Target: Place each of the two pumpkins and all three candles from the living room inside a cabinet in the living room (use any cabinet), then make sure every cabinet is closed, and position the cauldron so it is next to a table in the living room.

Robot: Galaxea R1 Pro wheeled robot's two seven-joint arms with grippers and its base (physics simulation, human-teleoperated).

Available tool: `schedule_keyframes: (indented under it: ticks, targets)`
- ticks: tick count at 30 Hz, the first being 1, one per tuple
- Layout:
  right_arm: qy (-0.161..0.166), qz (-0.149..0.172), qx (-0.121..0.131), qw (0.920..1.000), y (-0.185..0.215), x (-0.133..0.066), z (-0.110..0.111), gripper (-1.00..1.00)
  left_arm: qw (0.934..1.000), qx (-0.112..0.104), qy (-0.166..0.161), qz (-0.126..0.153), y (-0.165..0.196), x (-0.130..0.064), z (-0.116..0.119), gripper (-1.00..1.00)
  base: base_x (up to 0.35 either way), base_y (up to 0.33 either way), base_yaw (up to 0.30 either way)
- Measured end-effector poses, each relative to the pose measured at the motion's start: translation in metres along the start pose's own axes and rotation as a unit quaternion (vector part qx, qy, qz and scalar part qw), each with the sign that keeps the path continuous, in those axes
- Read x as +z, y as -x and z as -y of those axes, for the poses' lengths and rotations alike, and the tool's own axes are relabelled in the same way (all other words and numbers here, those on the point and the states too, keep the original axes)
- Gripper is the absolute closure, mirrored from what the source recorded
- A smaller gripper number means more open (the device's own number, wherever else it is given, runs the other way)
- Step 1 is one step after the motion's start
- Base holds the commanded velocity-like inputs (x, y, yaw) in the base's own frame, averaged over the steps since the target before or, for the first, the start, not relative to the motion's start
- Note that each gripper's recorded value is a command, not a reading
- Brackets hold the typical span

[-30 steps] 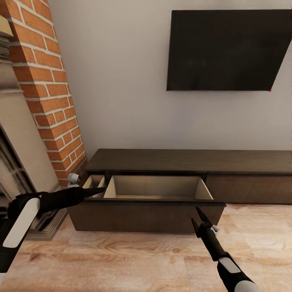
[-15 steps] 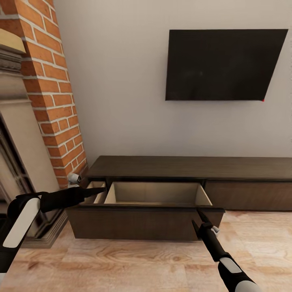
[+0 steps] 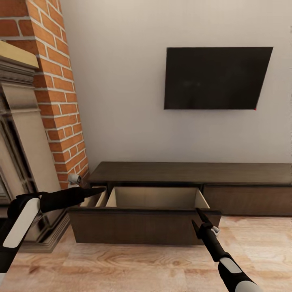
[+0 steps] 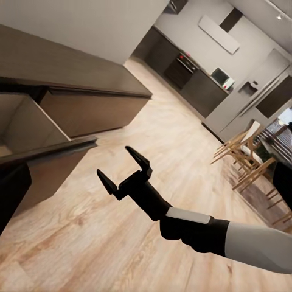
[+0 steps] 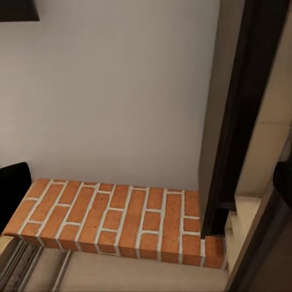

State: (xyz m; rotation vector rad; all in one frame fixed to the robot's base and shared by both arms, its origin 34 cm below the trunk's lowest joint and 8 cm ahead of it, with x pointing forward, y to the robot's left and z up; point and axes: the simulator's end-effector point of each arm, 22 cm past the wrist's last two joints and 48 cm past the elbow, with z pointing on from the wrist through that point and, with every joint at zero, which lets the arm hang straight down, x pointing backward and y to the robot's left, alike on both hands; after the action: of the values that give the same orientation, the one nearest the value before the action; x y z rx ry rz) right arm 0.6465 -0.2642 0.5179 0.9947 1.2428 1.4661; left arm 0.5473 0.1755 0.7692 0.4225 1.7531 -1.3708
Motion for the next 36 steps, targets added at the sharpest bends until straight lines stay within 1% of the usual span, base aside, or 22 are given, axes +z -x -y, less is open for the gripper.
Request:
schedule_keyframes:
  ticks: [7,17,20,32,36]
  targets:
    - [0.014,-0.001,-0.003,0.9999,-0.001,0.002,-0.016,-1.00,0.9999,0.013,-0.003,0.005,0.006,-0.004,0.014,-1.00,-0.092,0.000,0.000]
    - [0.034,-0.001,-0.009,0.9994,-0.002,0.005,-0.040,-1.00,0.9994,0.031,-0.007,0.011,0.015,-0.009,0.033,-1.00,-0.290,0.000,0.001]
    - [0.034,-0.001,-0.009,0.9994,-0.001,0.007,-0.046,-1.00,0.9994,0.032,-0.006,0.012,0.020,-0.009,0.036,-1.00,-0.248,0.000,0.058]
    - [0.027,-0.002,-0.009,0.9996,-0.001,0.019,-0.066,-1.00,0.9995,0.029,-0.004,0.010,0.044,-0.006,0.044,-1.00,-0.043,0.000,0.220]
    - [0.016,-0.006,-0.010,0.9998,-0.005,0.024,-0.069,-1.00,0.9996,0.027,-0.003,0.009,0.052,-0.005,0.045,-1.00,-0.003,0.000,0.254]
